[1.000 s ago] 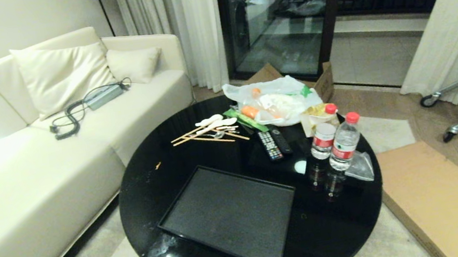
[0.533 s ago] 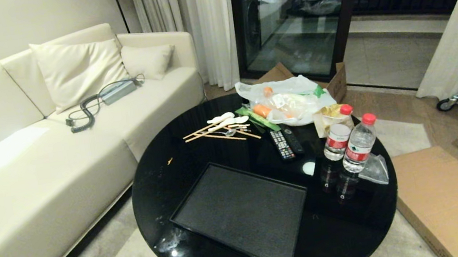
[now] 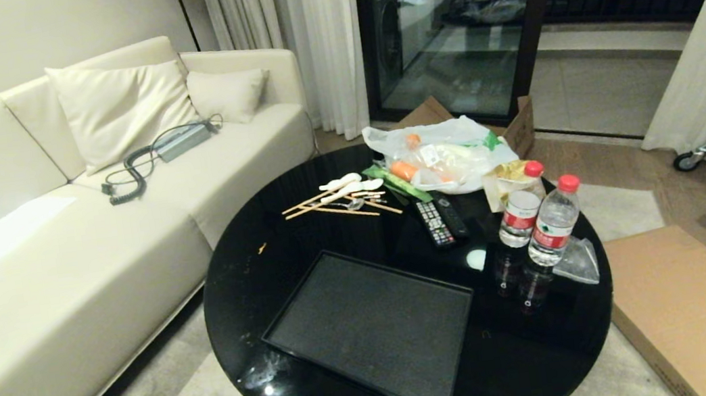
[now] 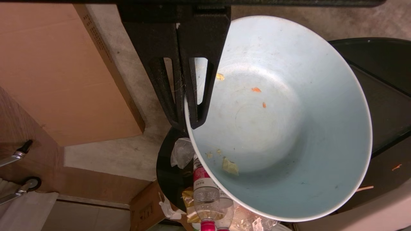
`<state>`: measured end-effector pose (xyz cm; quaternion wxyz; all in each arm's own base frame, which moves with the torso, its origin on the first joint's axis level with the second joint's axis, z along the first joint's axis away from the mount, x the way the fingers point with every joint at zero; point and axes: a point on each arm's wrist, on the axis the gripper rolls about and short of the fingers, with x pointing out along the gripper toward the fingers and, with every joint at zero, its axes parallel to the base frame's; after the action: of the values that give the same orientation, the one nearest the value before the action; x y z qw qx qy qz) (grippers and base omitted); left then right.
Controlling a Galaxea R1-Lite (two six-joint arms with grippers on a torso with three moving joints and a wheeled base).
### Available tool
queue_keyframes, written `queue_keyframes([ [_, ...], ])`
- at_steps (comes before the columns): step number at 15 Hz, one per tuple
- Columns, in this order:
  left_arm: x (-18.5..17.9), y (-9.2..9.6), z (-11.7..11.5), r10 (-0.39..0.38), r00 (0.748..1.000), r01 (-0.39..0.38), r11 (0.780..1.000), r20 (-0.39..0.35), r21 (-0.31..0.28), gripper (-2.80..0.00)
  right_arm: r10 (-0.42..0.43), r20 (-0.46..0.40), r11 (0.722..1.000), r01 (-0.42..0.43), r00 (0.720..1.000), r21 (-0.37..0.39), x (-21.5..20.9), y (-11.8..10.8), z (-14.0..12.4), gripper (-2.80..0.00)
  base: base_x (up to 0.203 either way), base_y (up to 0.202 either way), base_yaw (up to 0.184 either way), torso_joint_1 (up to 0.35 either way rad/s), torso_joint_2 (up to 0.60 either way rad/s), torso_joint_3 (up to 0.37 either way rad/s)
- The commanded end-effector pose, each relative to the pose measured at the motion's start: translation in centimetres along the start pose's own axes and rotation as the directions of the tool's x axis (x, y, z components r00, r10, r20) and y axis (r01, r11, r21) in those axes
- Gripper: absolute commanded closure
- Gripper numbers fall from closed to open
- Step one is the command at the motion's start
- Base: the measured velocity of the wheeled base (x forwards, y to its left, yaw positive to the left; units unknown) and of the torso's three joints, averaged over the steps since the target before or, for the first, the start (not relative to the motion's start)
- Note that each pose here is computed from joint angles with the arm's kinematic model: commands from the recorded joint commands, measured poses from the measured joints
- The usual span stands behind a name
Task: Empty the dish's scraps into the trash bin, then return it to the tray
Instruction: Put the bowl back to the table
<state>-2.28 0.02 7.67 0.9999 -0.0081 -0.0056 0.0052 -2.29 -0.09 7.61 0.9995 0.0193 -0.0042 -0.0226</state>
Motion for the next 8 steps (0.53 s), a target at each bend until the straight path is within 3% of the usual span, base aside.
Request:
queue_keyframes([
  [1,0.0,0.0,0.01,0.0,1.0,0.0,1.0,0.001,-0.001,0.0,-0.002,0.0,1.0,0.002,1.0,0.007,0.01,0.0,0.02,0.0,0.0,0.0,0.0,0.0,0.0,0.0],
  [8,0.0,0.0,0.01,0.0,1.0,0.0,1.0,0.001,-0.001,0.0,-0.008,0.002,1.0,0.008,1.0,0.018,0.01,-0.02,0.03,0.0,0.0,0.0,0.0,0.0,0.0,0.0],
])
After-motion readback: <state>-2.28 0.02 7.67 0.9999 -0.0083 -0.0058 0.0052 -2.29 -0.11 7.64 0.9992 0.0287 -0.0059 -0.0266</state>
